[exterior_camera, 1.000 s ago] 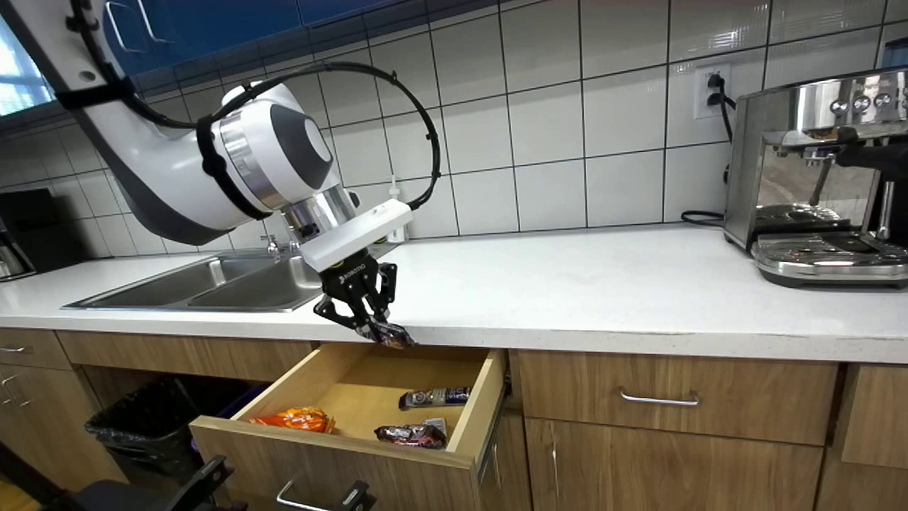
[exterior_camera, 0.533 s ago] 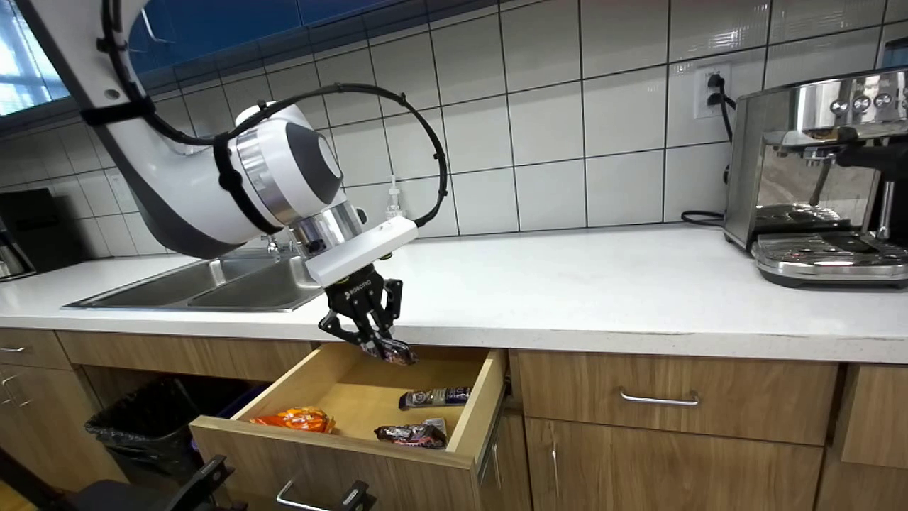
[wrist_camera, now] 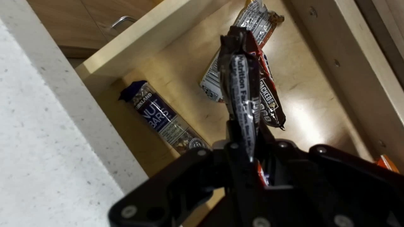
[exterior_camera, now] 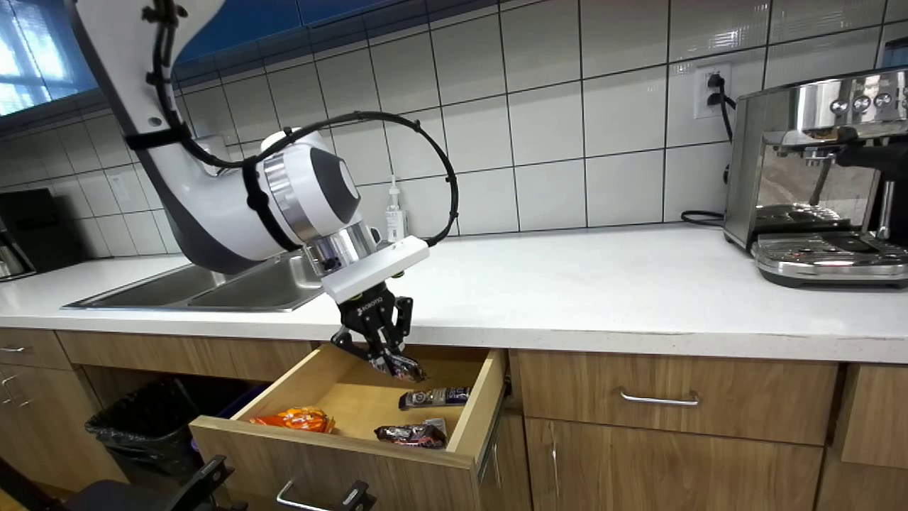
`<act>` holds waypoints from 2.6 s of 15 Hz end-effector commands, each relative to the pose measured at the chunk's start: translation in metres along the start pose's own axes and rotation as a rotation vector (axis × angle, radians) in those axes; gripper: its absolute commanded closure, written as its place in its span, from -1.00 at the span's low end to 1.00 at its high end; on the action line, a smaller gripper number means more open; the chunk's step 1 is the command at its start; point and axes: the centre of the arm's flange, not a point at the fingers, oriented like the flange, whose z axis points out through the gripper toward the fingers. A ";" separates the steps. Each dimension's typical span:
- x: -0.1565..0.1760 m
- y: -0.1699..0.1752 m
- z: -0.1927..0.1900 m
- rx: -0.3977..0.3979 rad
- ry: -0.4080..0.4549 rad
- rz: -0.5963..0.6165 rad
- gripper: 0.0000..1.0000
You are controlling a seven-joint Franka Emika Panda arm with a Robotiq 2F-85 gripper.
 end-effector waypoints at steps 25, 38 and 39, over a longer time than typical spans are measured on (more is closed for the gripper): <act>0.013 0.000 0.000 0.022 -0.080 0.046 -1.00; 0.003 -0.015 -0.016 0.096 -0.242 0.271 -1.00; 0.004 -0.017 -0.016 0.108 -0.249 0.281 -1.00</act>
